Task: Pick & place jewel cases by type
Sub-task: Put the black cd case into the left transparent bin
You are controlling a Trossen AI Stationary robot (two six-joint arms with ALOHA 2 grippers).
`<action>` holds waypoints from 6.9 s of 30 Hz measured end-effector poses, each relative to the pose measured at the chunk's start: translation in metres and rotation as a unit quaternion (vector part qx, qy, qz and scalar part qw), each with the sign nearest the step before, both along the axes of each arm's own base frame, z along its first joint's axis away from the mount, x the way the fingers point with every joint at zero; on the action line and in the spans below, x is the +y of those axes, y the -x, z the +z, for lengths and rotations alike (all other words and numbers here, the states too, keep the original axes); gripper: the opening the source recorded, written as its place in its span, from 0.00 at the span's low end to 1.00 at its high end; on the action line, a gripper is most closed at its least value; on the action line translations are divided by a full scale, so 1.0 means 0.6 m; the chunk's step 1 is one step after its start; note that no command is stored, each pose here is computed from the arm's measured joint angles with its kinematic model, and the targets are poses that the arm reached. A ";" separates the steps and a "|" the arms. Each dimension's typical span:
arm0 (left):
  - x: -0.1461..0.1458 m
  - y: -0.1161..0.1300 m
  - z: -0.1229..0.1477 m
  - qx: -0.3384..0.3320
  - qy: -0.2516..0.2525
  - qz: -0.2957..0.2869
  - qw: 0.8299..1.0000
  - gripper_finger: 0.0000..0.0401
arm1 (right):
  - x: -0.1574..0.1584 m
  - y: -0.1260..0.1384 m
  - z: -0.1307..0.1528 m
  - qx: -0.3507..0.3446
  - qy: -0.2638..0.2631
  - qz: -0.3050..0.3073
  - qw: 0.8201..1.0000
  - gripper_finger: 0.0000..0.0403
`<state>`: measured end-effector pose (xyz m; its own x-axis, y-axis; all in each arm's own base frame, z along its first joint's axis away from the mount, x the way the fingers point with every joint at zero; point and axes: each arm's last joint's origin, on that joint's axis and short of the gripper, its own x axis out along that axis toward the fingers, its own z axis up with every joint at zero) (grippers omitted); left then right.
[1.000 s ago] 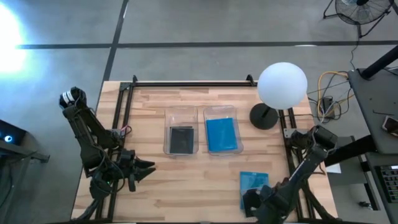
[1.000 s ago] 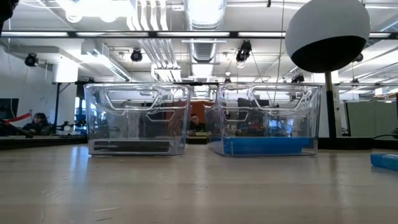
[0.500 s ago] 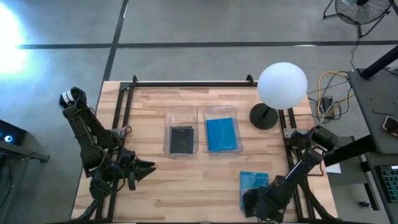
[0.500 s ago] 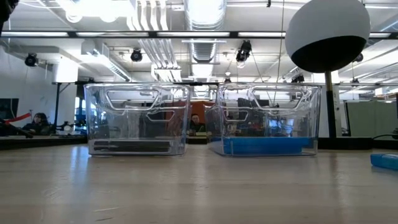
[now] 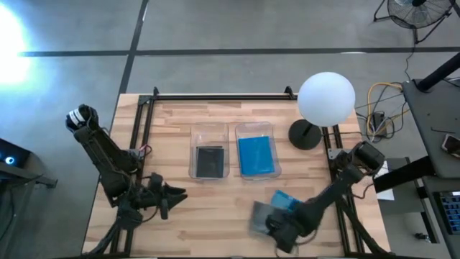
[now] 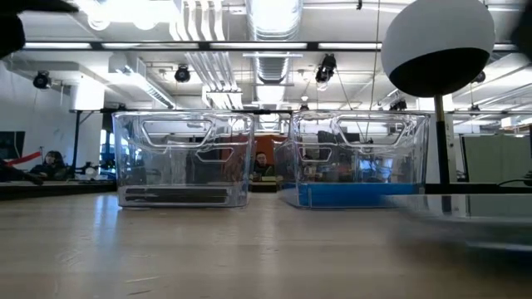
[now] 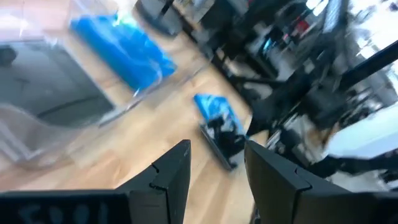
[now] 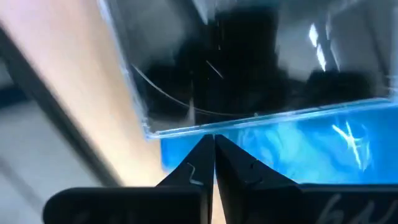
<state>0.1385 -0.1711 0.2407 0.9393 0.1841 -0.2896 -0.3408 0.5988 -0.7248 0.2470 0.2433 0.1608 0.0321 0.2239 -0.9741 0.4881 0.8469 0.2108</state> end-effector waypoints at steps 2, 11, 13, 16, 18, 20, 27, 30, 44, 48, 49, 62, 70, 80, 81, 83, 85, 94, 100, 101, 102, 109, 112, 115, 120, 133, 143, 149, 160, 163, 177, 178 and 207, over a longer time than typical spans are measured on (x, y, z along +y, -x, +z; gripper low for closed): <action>0.001 -0.011 -0.009 0.024 0.003 -0.010 1.000 0.33 | -0.010 -0.027 0.018 -0.057 0.030 -0.031 0.997 0.02; 0.007 -0.065 -0.050 0.110 0.031 -0.023 0.993 0.33 | -0.028 -0.073 0.059 -0.114 0.032 -0.170 0.978 0.02; 0.009 -0.077 -0.053 0.106 0.039 -0.015 0.993 0.33 | -0.027 -0.072 0.060 -0.120 0.035 -0.218 0.968 0.02; 0.013 -0.096 -0.054 0.101 0.044 -0.019 0.994 0.33 | -0.019 -0.063 0.057 -0.117 0.028 -0.287 0.950 0.03; 0.014 -0.110 -0.055 0.101 0.042 -0.041 0.993 0.33 | -0.006 -0.057 0.057 -0.120 0.009 -0.318 0.940 0.06; 0.017 -0.124 -0.057 0.106 0.038 -0.069 0.991 0.33 | 0.007 -0.053 0.059 -0.131 -0.014 -0.350 0.928 0.11; 0.030 -0.155 -0.077 0.133 0.007 -0.109 0.985 0.33 | 0.040 -0.029 0.058 -0.180 -0.045 -0.463 0.867 0.36; 0.035 -0.165 -0.088 0.147 0.010 -0.119 0.982 0.33 | 0.038 -0.024 0.050 -0.189 -0.035 -0.482 0.855 0.47; 0.005 -0.254 -0.118 0.188 -0.064 -0.190 0.962 0.33 | -0.008 -0.020 -0.025 -0.179 -0.021 -0.507 0.843 0.66; 0.001 -0.273 -0.137 0.218 -0.090 -0.192 0.953 0.33 | -0.019 -0.029 -0.037 -0.191 -0.047 -0.518 0.833 0.63; 0.001 -0.277 -0.141 0.222 -0.092 -0.192 0.952 0.33 | -0.021 -0.032 -0.037 -0.193 -0.050 -0.518 0.832 0.63; 0.000 -0.321 -0.187 0.241 -0.092 -0.184 0.949 0.33 | -0.046 -0.072 -0.018 -0.219 -0.049 -0.531 0.817 0.61; -0.002 -0.326 -0.189 0.233 -0.083 -0.189 0.950 0.33 | -0.055 -0.070 -0.026 -0.218 -0.037 -0.539 0.813 0.61; -0.003 -0.328 -0.187 0.227 -0.071 -0.189 0.953 0.33 | -0.062 -0.079 -0.016 -0.193 -0.022 -0.516 0.834 0.61; -0.004 -0.328 -0.186 0.224 -0.069 -0.191 0.953 0.33 | -0.062 -0.078 -0.014 -0.187 -0.014 -0.519 0.834 0.62; -0.005 -0.329 -0.186 0.222 -0.066 -0.195 0.953 0.33 | -0.062 -0.074 -0.009 -0.181 -0.002 -0.522 0.834 0.63; -0.005 -0.329 -0.186 0.222 -0.066 -0.195 0.953 0.33 | -0.061 -0.075 -0.002 -0.180 0.001 -0.521 0.834 0.64; -0.004 -0.327 -0.188 0.224 -0.069 -0.196 0.952 0.33 | -0.063 -0.074 0.007 -0.170 0.024 -0.516 0.839 0.64; -0.004 -0.327 -0.188 0.226 -0.071 -0.195 0.952 0.33 | -0.066 -0.064 -0.003 -0.137 0.032 -0.528 0.837 0.63; -0.004 -0.327 -0.189 0.226 -0.071 -0.195 0.952 0.33 | -0.067 -0.063 -0.006 -0.135 0.033 -0.533 0.835 0.63; -0.004 -0.327 -0.189 0.226 -0.071 -0.195 0.952 0.33 | -0.068 -0.062 -0.008 -0.134 0.033 -0.535 0.834 0.64; -0.004 -0.327 -0.189 0.227 -0.073 -0.196 0.951 0.33 | -0.074 -0.072 -0.015 -0.153 0.010 -0.535 0.831 0.65; -0.004 -0.328 -0.188 0.223 -0.071 -0.198 0.952 0.33 | -0.076 -0.073 -0.016 -0.153 0.012 -0.535 0.831 0.65; -0.006 -0.331 -0.184 0.209 -0.057 -0.211 0.953 0.33 | -0.076 -0.073 -0.016 -0.155 0.015 -0.526 0.836 0.64; -0.006 -0.336 -0.180 0.200 -0.053 -0.216 0.954 0.33 | -0.072 -0.079 -0.032 -0.166 0.001 -0.516 0.841 0.62; -0.006 -0.331 -0.188 0.208 -0.050 -0.216 0.953 0.33 | -0.059 -0.107 -0.011 -0.250 -0.043 -0.487 0.836 0.57; -0.050 -0.299 -0.191 0.215 -0.089 -0.195 0.953 0.33 | -0.060 -0.106 -0.001 -0.258 -0.050 -0.499 0.826 0.40; -0.070 -0.264 -0.180 0.229 -0.121 -0.146 0.955 0.33 | -0.056 -0.103 0.010 -0.259 -0.065 -0.494 0.827 0.19; -0.095 -0.224 -0.141 0.210 -0.098 -0.134 0.963 0.33 | -0.062 -0.098 0.077 -0.315 -0.087 -0.463 0.824 0.04; -0.095 -0.212 -0.113 0.200 -0.115 -0.154 0.961 0.33 | -0.069 -0.105 0.101 -0.333 -0.090 -0.452 0.823 0.04; -0.035 0.001 0.110 0.067 -0.132 -0.121 0.982 0.33 | -0.225 -0.219 0.225 -0.445 -0.025 -0.434 0.783 0.04; -0.031 0.015 0.121 0.048 -0.130 -0.116 0.984 0.33 | -0.243 -0.225 0.225 -0.441 -0.024 -0.437 0.783 0.04; -0.007 0.070 0.163 -0.037 -0.126 -0.074 0.989 0.33 | -0.419 -0.297 0.200 -0.272 0.026 -0.164 0.948 0.08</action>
